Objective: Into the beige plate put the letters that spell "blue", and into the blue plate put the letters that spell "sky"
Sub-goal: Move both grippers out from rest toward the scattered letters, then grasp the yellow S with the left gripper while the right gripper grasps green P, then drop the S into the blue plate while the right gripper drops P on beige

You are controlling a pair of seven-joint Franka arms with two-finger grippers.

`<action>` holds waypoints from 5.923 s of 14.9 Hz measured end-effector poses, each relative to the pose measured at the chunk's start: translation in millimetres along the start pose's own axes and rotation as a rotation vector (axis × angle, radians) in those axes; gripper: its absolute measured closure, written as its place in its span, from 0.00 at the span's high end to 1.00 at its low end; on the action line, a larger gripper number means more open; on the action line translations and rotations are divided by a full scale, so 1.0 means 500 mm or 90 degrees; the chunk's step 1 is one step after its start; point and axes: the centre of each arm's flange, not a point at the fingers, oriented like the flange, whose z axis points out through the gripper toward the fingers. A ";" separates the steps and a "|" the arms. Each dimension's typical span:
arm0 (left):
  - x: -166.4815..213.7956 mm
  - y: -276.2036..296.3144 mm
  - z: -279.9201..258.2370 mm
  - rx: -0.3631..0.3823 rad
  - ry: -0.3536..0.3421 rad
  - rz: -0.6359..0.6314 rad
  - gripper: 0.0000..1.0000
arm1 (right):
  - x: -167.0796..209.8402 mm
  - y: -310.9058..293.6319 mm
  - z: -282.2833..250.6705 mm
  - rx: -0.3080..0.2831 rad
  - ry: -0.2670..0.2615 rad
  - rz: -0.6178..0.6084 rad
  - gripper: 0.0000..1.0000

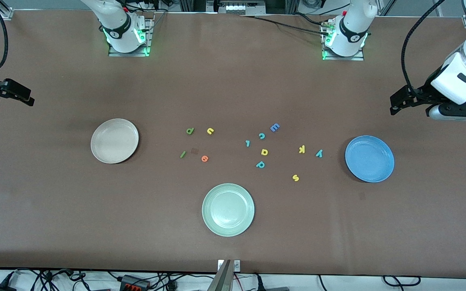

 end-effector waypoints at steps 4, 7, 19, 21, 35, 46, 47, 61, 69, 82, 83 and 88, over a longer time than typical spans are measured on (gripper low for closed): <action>0.000 0.002 0.000 0.000 0.000 -0.002 1.00 | 0.000 0.000 0.000 0.000 0.000 0.000 1.00; 0.000 0.004 0.000 0.000 0.000 -0.002 1.00 | 0.000 -0.004 0.001 0.000 -0.001 -0.003 1.00; 0.059 0.008 -0.033 -0.007 0.011 0.000 1.00 | 0.000 -0.027 0.002 0.000 -0.004 -0.021 1.00; 0.071 0.006 -0.020 -0.008 -0.004 -0.001 1.00 | 0.002 -0.068 0.012 -0.001 -0.011 -0.045 1.00; 0.112 0.098 0.170 -0.007 -0.125 0.046 1.00 | 0.087 -0.372 0.344 0.008 -0.125 -0.179 1.00; 0.209 0.254 0.590 -0.013 -0.123 -0.085 1.00 | 0.027 -0.608 0.562 -0.016 -0.144 -0.059 1.00; 0.207 0.272 0.617 -0.011 -0.125 -0.108 1.00 | 0.010 -0.629 0.577 -0.022 -0.141 -0.031 1.00; 0.142 0.369 0.809 -0.034 -0.136 -0.297 1.00 | -0.143 -0.764 0.790 -0.011 -0.042 0.225 0.93; 0.115 0.393 0.860 -0.032 -0.139 -0.289 1.00 | -0.143 -0.765 0.810 -0.001 -0.054 0.257 0.53; 0.133 0.397 0.871 -0.034 -0.082 -0.266 0.70 | -0.097 -0.764 0.730 0.033 -0.021 0.265 0.27; 0.138 0.395 0.868 -0.035 -0.076 -0.266 0.70 | -0.080 -0.742 0.705 0.035 -0.017 0.264 0.27; 0.155 0.379 0.863 -0.035 -0.061 -0.271 0.68 | 0.027 -0.461 0.640 0.016 -0.075 0.202 0.27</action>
